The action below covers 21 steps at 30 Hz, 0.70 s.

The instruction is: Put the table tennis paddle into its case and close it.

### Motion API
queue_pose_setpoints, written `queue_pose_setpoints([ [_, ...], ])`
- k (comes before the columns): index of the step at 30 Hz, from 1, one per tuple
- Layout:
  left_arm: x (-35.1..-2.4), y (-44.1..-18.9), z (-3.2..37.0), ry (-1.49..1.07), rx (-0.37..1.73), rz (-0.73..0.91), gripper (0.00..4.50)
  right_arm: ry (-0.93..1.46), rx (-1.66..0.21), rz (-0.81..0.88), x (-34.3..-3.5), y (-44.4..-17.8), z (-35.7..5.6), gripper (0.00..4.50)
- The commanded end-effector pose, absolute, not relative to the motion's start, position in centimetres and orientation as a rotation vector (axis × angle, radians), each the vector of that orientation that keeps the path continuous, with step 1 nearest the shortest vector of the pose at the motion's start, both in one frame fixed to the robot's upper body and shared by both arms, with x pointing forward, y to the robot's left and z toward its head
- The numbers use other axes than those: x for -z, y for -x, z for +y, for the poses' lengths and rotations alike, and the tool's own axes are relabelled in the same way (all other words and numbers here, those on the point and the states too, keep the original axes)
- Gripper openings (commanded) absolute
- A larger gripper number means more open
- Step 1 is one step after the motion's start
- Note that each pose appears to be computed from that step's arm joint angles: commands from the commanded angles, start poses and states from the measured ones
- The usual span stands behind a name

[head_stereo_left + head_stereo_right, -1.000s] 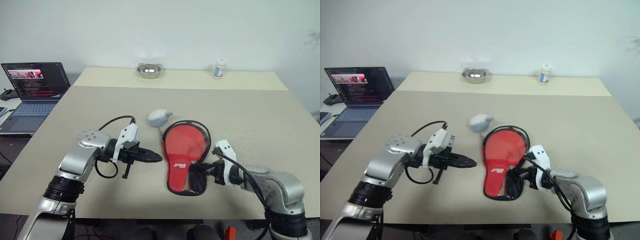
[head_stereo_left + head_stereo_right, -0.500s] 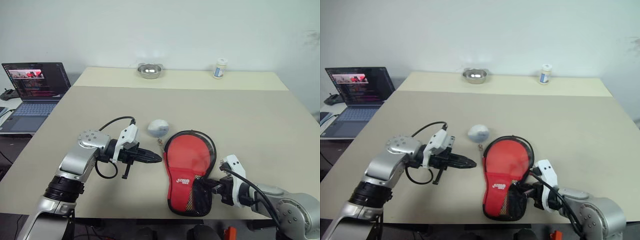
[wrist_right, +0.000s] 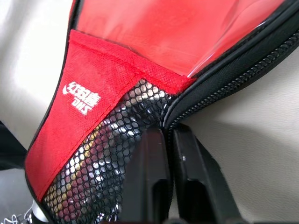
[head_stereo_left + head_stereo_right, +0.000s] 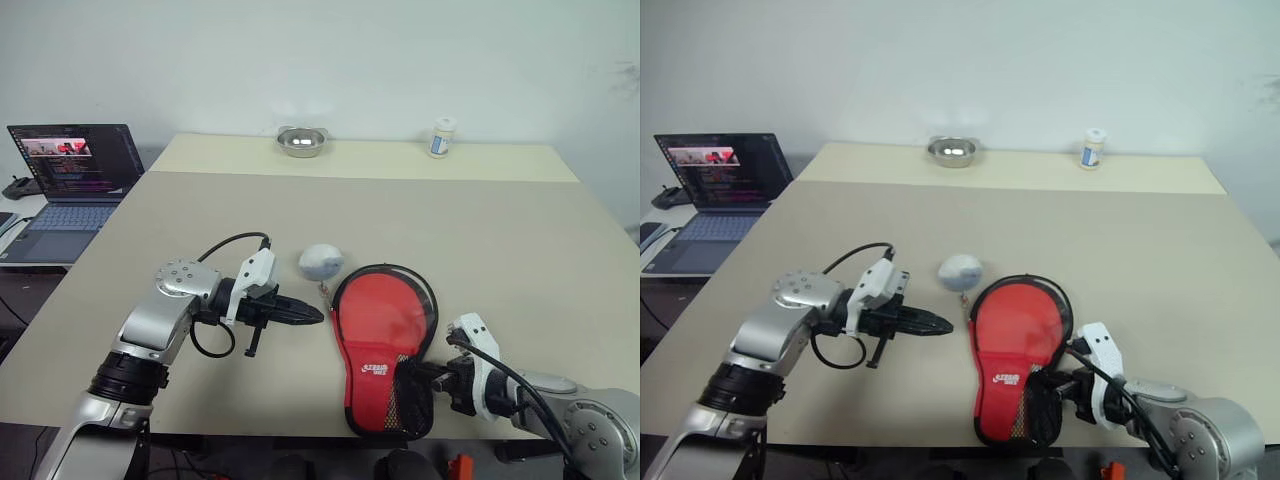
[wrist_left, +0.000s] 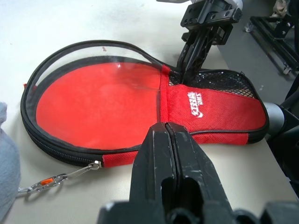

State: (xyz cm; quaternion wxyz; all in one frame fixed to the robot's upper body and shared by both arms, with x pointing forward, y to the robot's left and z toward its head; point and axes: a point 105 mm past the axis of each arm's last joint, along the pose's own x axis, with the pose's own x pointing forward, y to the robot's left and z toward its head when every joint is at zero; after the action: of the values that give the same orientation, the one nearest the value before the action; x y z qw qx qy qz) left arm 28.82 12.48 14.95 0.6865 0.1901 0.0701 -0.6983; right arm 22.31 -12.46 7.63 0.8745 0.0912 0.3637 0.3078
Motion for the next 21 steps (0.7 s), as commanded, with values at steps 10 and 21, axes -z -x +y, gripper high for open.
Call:
queue_pose_setpoints([
  [10, -15.4, -29.3, 12.1, -0.419, 1.529, 0.111, 0.0, 0.12, -0.845, 0.712, -11.5, -19.6, -13.7, 4.46],
  [21, -17.3, -30.8, 11.9, -0.325, 1.441, 0.092, 1.33, 0.096, -0.923, 0.303, -17.1, -27.6, -9.3, 4.5],
])
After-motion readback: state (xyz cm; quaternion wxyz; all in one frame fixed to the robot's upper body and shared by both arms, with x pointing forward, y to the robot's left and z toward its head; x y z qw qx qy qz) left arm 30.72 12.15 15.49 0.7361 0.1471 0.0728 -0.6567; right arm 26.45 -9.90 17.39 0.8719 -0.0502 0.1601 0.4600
